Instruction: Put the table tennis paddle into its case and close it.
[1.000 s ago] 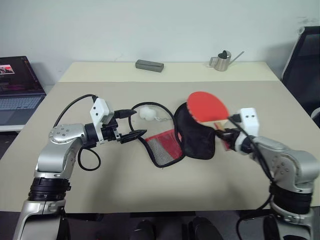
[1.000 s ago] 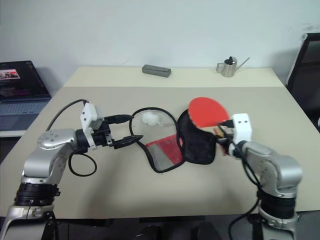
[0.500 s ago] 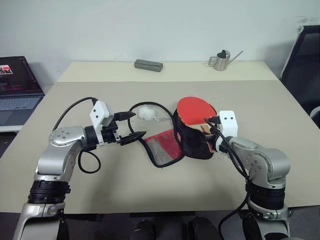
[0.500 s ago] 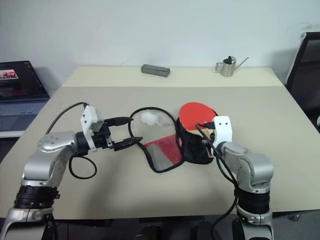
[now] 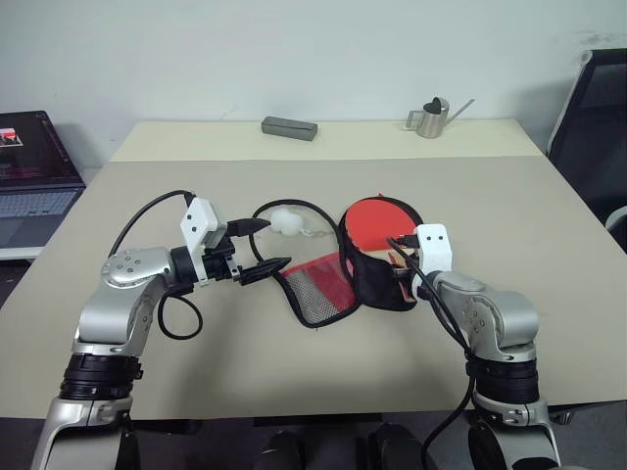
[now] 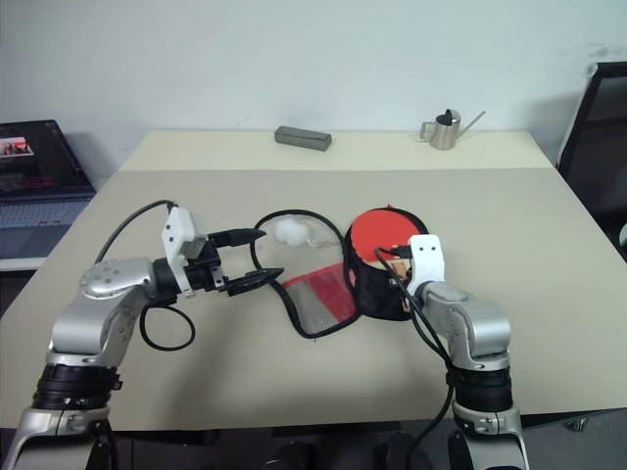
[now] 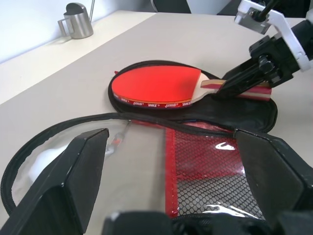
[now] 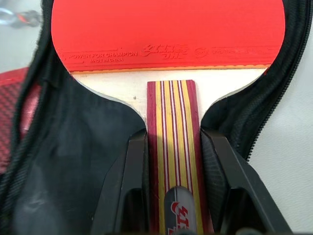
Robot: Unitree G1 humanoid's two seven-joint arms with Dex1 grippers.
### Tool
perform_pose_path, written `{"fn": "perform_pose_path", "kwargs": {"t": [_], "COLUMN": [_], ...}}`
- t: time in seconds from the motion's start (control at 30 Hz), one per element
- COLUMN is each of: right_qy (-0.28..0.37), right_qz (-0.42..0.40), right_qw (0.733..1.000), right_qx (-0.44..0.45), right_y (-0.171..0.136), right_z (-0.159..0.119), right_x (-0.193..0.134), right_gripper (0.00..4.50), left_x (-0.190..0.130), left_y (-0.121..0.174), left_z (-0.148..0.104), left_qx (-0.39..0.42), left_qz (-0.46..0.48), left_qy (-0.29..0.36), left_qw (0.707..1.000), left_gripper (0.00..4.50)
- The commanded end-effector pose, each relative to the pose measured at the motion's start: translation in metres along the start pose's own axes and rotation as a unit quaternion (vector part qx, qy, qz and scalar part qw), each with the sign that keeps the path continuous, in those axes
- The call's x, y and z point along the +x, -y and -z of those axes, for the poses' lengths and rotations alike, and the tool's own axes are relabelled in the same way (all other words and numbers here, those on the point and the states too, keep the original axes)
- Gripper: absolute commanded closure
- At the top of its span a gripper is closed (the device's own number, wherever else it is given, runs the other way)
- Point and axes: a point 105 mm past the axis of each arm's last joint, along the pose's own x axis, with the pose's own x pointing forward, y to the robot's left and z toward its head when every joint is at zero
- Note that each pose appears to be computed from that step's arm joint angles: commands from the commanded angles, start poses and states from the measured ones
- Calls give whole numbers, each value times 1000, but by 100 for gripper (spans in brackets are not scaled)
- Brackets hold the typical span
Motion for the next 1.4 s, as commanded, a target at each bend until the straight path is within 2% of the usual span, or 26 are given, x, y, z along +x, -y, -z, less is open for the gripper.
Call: {"fn": "perform_pose_path", "kwargs": {"t": [0.03, 0.33, 0.57, 0.83, 0.93, 1.1, 1.4], "right_qy": [40, 37, 48, 96, 105, 45, -4], "right_qz": [14, 16, 0, -77, -113, -190, -211], "right_qw": [999, 999, 999, 992, 987, 975, 952], "right_qx": [-12, -17, 3, 10, -47, -109, -223], "right_y": [3, 4, -3, -10, -3, 15, 49], "right_z": [-17, -13, -19, -44, -47, -23, -8], "right_x": [-2, 0, -10, -53, -65, -80, -80], "right_gripper": [342, 342, 114, 114, 114, 114, 114], "left_x": [-1, 0, 0, 0, 2, 6, 13], "left_y": [0, 0, 0, 1, 6, 32, 41], "left_z": [-13, -13, -14, -14, -14, -28, -39], "left_qx": [20, 20, 21, 18, 12, -23, -18], "left_qz": [-3, -3, -3, 4, 17, 97, 140], "left_qy": [19, 21, 21, 23, 27, 63, 65], "left_qw": [1000, 1000, 1000, 1000, 999, 993, 988], "left_gripper": [0, 0, 0, 0, 0, 0, 0]}}
